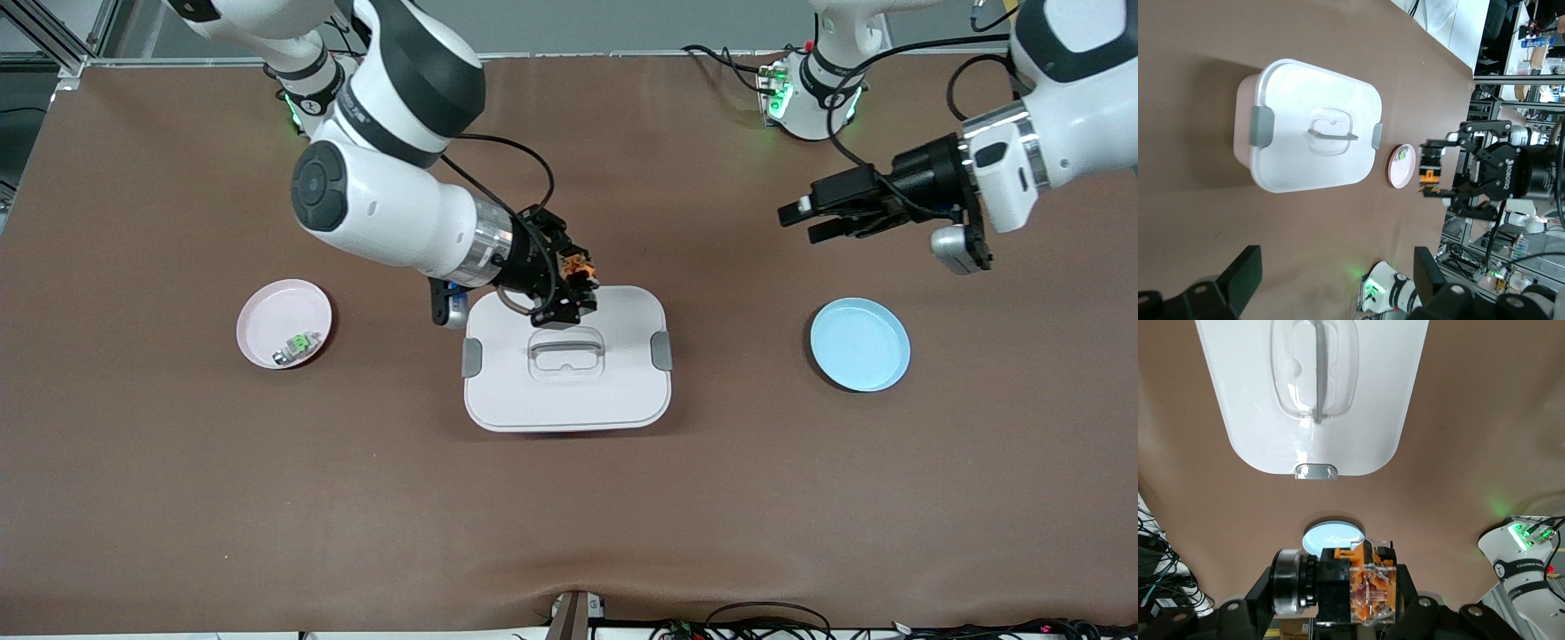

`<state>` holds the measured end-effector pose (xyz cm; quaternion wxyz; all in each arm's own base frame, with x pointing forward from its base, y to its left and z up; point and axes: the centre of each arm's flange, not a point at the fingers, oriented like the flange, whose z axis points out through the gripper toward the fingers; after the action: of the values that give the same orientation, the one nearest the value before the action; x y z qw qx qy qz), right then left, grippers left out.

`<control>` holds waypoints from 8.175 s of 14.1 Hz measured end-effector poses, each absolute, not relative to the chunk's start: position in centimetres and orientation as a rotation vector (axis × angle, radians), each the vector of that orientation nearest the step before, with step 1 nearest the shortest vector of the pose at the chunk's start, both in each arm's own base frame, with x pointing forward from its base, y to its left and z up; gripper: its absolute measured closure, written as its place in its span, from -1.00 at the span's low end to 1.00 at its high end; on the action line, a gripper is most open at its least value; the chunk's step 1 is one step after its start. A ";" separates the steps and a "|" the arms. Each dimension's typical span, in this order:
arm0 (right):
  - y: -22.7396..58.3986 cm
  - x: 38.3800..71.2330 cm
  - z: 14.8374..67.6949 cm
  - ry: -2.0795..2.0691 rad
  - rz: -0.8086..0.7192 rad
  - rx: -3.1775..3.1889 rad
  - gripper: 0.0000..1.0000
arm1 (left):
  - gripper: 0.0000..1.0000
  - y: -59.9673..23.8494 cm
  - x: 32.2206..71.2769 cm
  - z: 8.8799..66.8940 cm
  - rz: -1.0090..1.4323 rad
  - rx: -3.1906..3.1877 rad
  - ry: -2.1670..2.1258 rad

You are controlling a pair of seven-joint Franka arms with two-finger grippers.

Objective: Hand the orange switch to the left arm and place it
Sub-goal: 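Hold the switch above the box while the left gripper reaches it, then grasp the switch with the left gripper and open the right gripper, then carry the switch to the blue plate while the right gripper withdraws, then lower the switch onto the blue plate with the left gripper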

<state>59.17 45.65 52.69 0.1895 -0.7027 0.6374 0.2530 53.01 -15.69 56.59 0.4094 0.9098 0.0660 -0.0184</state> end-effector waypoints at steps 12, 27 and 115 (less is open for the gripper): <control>49.4 58.1 53.9 1.824 0.702 -1.852 -0.45 | -1.00 -24.1 54.0 52.1 -0.076 2.177 0.201; 49.6 58.2 54.9 1.828 0.701 -1.803 -0.45 | -1.00 -30.2 54.9 51.1 -0.063 2.151 0.146; -6.2 60.2 60.9 0.134 -0.034 -3.130 -1.00 | 0.33 -4.7 56.5 26.2 0.035 2.353 2.153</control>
<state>60.16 -6.23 60.94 0.0040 -0.9990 0.0427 -0.0108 56.54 -4.65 26.22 -0.0238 0.7375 0.6748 0.0111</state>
